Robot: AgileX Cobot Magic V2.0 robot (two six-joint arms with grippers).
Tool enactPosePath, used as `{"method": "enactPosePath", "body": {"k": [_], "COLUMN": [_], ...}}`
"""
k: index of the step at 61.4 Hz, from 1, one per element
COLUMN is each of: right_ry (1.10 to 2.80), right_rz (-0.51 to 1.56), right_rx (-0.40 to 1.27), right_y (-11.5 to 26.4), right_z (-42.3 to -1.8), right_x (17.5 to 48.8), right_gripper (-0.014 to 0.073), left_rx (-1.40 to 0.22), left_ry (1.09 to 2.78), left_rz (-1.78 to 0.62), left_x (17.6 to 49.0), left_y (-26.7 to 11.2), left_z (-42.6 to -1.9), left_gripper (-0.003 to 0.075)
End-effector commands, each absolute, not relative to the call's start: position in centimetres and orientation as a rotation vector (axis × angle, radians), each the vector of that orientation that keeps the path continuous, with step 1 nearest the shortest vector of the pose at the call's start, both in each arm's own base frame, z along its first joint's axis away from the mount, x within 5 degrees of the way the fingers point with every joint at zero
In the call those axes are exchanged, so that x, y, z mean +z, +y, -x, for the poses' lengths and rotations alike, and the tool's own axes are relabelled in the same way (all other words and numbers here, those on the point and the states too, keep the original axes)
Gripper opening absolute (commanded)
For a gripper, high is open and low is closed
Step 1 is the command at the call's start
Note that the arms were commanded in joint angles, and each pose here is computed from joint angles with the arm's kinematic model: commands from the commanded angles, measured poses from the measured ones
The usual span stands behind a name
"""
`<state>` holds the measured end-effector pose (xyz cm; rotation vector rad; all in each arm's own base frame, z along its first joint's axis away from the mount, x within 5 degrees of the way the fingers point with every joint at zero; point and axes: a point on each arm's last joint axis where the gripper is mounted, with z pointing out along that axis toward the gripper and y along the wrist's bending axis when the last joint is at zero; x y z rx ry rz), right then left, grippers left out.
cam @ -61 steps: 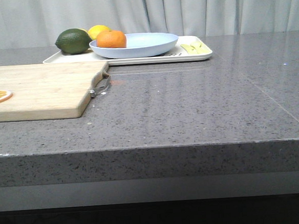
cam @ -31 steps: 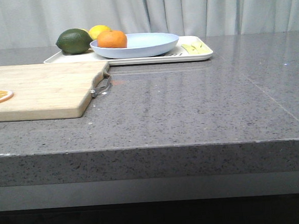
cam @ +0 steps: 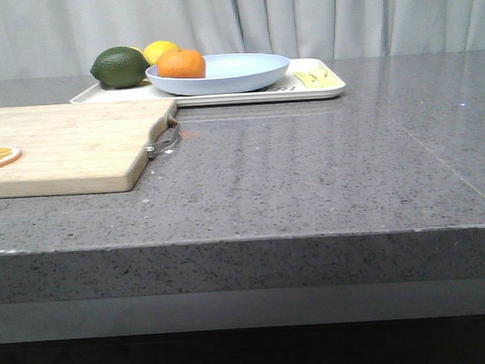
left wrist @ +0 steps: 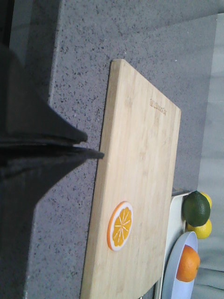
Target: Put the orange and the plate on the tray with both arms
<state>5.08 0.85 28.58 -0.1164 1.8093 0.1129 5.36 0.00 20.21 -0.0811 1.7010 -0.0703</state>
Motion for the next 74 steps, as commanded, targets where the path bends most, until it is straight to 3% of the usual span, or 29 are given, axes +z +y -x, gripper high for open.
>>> {"method": "enactPosePath", "body": {"k": [1, 74], "right_ry": [1.707, 1.697], "right_rz": [0.11, 0.123], "right_rx": [0.101, 0.07], "right_y": [0.79, 0.67], "right_z": [-5.18, -5.21], "right_x": [30.16, 30.24], "right_gripper": [-0.0071, -0.0071], "left_rx": [-0.088, -0.088], "left_ry": [1.54, 1.529], "left_rz": [0.086, 0.085], "left_x": [20.82, 20.68], "left_y": [0.0, 0.0], "left_z": [-5.42, -5.46], "left_gripper": [-0.0018, -0.0018]}}
